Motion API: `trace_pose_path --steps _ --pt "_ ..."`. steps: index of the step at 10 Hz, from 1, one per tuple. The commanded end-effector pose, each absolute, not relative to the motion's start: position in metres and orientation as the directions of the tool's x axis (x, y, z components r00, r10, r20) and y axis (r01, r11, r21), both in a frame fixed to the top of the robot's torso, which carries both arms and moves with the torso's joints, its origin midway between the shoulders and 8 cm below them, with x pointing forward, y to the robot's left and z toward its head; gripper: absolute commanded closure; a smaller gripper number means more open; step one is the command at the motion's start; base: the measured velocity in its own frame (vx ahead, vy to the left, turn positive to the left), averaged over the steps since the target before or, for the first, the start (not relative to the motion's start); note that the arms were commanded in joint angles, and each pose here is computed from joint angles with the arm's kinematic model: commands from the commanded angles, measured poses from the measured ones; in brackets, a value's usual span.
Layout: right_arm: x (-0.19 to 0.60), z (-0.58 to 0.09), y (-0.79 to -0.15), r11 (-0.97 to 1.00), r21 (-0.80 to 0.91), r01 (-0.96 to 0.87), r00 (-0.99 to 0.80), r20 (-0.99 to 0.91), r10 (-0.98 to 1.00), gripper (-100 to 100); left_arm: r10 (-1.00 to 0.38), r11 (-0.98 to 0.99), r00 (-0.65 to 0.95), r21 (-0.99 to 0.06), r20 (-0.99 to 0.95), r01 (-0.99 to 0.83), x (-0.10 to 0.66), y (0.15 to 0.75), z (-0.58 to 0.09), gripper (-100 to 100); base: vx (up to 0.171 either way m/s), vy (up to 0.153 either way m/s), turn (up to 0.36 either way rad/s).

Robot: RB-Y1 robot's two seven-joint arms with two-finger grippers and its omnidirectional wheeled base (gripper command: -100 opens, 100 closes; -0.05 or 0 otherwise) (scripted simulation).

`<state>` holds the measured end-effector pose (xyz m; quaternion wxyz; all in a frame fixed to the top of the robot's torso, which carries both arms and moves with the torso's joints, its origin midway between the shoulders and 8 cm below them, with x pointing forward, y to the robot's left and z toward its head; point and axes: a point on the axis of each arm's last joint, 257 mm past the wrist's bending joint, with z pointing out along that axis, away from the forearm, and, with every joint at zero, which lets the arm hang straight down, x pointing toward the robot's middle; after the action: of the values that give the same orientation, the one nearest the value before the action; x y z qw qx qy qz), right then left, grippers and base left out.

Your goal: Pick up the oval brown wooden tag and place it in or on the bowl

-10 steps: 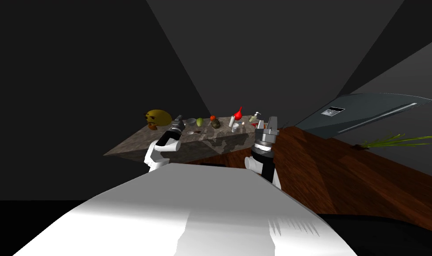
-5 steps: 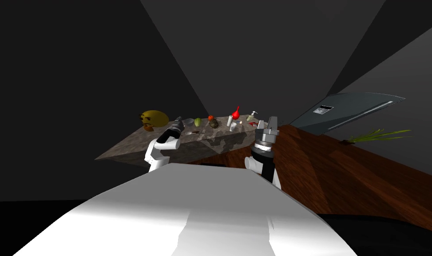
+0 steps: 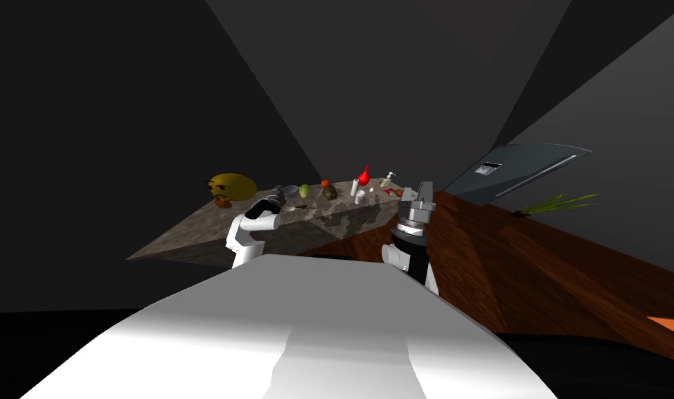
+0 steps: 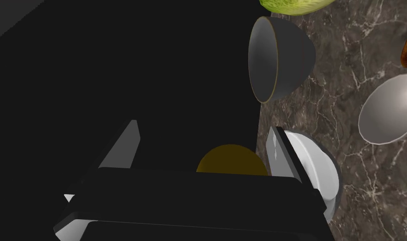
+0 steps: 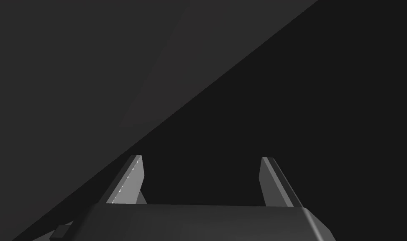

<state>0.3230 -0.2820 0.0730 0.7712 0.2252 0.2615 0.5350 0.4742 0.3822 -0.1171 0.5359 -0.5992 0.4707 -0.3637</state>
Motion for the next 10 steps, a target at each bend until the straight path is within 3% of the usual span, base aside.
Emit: trace_pose_path --steps 1,10 --pt "0.323 0.073 -0.282 0.326 0.627 -0.707 0.291 -0.162 0.943 0 -0.946 -0.001 0.317 -0.978 -0.067 -0.209 0.473 0.389 -0.124 -100 0.006 -0.017 -0.127" --pt "0.323 0.073 -0.282 0.326 0.627 -0.707 0.291 -0.162 0.943 0 -0.909 -0.108 0.412 -0.914 -0.068 -0.39 0.456 0.42 -0.175 -100 0.015 -0.008 -0.082"
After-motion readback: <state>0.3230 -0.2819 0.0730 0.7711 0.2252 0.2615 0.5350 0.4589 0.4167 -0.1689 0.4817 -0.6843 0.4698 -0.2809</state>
